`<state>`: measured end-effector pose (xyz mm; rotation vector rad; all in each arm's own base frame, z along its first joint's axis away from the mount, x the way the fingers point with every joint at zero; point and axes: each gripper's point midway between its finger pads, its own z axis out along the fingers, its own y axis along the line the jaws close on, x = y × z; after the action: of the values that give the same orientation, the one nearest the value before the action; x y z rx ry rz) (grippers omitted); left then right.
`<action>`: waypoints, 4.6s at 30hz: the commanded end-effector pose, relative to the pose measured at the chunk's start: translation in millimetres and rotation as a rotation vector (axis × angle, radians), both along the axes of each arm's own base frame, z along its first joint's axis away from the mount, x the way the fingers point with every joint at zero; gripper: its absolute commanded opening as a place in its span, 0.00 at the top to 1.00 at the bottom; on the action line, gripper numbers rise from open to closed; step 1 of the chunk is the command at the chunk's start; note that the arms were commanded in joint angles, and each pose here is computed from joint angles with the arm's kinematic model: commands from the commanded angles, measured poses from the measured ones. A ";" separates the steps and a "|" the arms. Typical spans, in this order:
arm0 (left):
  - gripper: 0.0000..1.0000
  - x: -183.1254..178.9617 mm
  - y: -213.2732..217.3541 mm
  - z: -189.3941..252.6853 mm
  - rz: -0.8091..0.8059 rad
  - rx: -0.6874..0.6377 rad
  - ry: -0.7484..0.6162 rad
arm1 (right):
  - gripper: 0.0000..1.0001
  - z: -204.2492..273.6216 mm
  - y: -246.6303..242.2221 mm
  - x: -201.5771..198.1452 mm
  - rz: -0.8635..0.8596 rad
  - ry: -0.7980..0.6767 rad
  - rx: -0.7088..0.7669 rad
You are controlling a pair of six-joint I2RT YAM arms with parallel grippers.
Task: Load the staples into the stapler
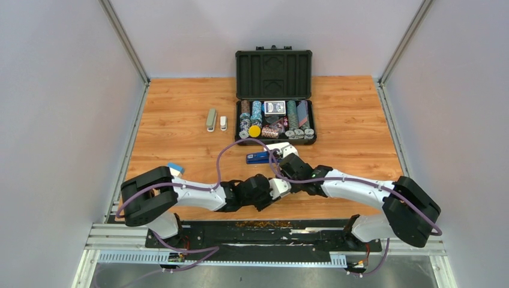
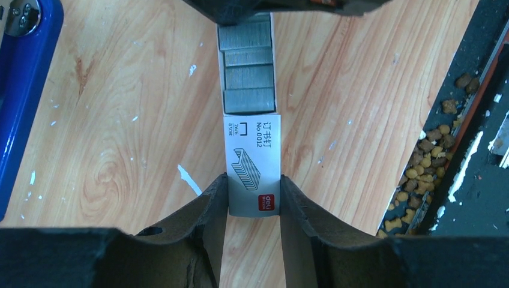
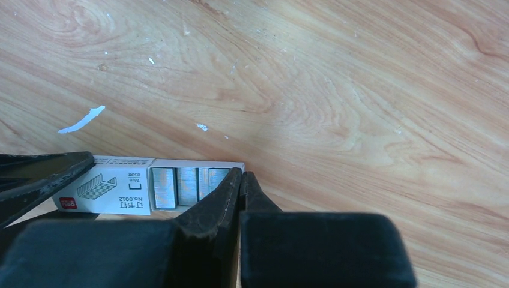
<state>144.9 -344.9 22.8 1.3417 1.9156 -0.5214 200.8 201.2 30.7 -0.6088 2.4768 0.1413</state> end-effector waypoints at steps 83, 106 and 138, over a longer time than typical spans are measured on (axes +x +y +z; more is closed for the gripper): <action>0.57 135.4 -3.4 48.8 0.066 0.253 0.003 | 0.00 128.9 -67.5 -1.9 -0.227 -0.456 0.361; 0.38 127.3 -5.4 34.9 0.165 0.308 0.081 | 0.00 115.2 -54.8 -4.1 -0.178 -0.412 0.365; 1.00 95.5 -4.1 127.2 -0.030 0.083 -0.010 | 0.05 153.4 1.4 -33.2 0.253 -0.558 0.658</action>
<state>244.2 -341.4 87.4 1.4425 2.1350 -0.3555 179.2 177.2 146.9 -0.4301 1.8624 0.5873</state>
